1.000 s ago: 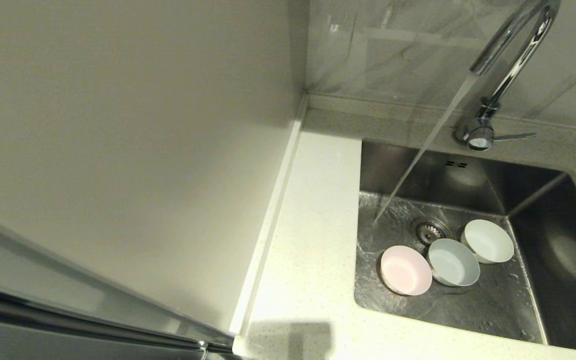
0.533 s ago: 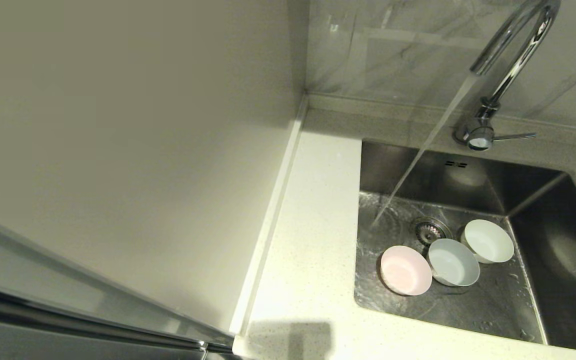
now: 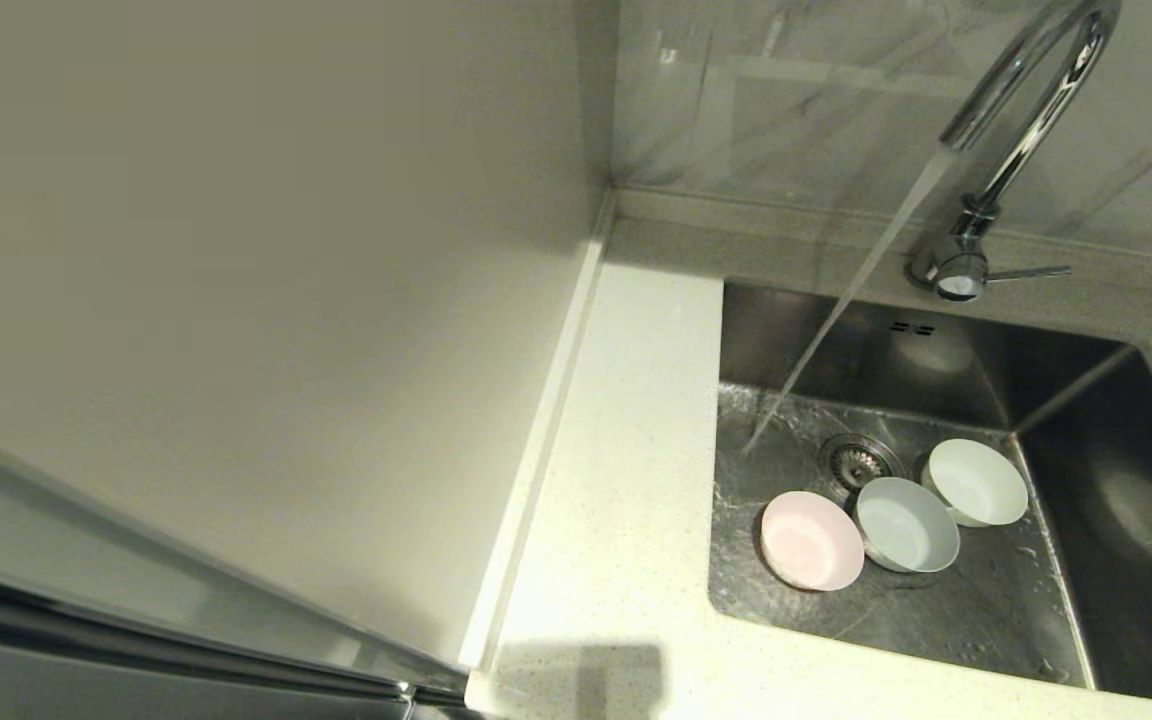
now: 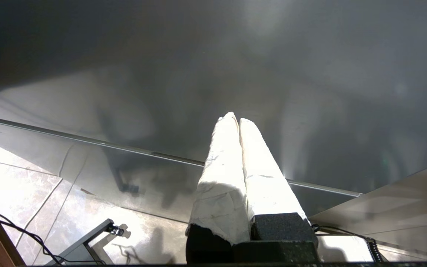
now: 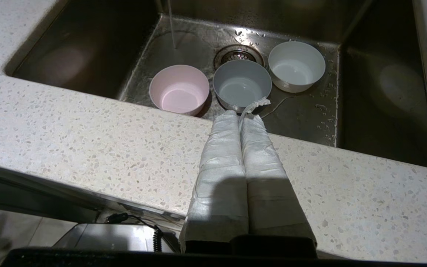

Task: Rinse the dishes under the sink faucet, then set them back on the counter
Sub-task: Wait for the water to rinse the bowl, then turn off the faucet

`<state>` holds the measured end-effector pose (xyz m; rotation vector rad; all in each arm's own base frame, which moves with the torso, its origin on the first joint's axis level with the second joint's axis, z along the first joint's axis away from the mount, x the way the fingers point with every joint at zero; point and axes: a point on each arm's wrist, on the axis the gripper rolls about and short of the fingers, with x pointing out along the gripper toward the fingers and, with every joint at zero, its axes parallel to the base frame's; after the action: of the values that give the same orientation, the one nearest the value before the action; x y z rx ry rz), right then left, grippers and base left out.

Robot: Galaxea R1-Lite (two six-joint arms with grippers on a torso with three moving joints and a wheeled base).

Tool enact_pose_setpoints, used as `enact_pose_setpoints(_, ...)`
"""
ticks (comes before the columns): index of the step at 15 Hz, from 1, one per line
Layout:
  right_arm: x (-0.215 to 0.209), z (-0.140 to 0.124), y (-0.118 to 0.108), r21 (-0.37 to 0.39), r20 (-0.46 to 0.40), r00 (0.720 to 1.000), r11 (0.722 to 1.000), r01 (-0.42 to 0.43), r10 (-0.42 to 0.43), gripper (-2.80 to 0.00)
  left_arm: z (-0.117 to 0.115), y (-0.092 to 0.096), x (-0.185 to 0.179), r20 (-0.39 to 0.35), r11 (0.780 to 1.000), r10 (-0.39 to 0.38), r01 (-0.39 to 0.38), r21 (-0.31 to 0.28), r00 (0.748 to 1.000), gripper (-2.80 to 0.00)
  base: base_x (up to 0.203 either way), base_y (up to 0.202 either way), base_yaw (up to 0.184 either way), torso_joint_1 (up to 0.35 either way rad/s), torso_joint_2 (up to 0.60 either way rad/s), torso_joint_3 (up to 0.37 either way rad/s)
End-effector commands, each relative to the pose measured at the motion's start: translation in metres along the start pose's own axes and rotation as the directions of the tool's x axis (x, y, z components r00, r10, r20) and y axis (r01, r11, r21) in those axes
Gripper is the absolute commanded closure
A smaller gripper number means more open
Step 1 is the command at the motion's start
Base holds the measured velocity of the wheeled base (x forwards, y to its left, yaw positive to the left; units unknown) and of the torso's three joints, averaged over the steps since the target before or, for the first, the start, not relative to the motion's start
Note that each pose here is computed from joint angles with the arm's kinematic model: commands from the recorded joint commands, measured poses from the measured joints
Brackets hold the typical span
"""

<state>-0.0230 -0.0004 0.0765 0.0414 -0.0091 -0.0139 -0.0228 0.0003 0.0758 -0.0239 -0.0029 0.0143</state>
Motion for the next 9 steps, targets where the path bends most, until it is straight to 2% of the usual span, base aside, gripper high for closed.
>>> enact_pose_setpoints(1, 0.0001, 0.0001, 0.0, 0.0, 0.0, 1.0, 1.0, 0.0, 0.0, 0.0, 0.0, 0.0, -0.0003, 0.004, 1.0, 0.0, 0.0, -0.001, 1.0, 0.0, 0.0, 0.0, 0.0, 0.0, 0.0, 0.0)
enact_pose_setpoints(8, 0.0002, 0.0, 0.0, 0.0, -0.002, 1.0, 1.0, 0.0, 0.0, 0.0, 0.0, 0.0, -0.0002, 0.003, 1.0, 0.003, -0.003, -0.001, 1.0, 0.0, 0.0, 0.0, 0.0, 0.0, 0.0, 0.0)
enact_pose_setpoints(9, 0.0017, 0.0001, 0.0, -0.006, -0.025, 1.0, 1.0, 0.001, -0.001, 0.0, 0.0, 0.0, -0.0002, 0.003, 1.0, 0.001, -0.001, -0.001, 1.0, 0.0, 0.0, 0.0, 0.0, 0.0, 0.0, 0.0)
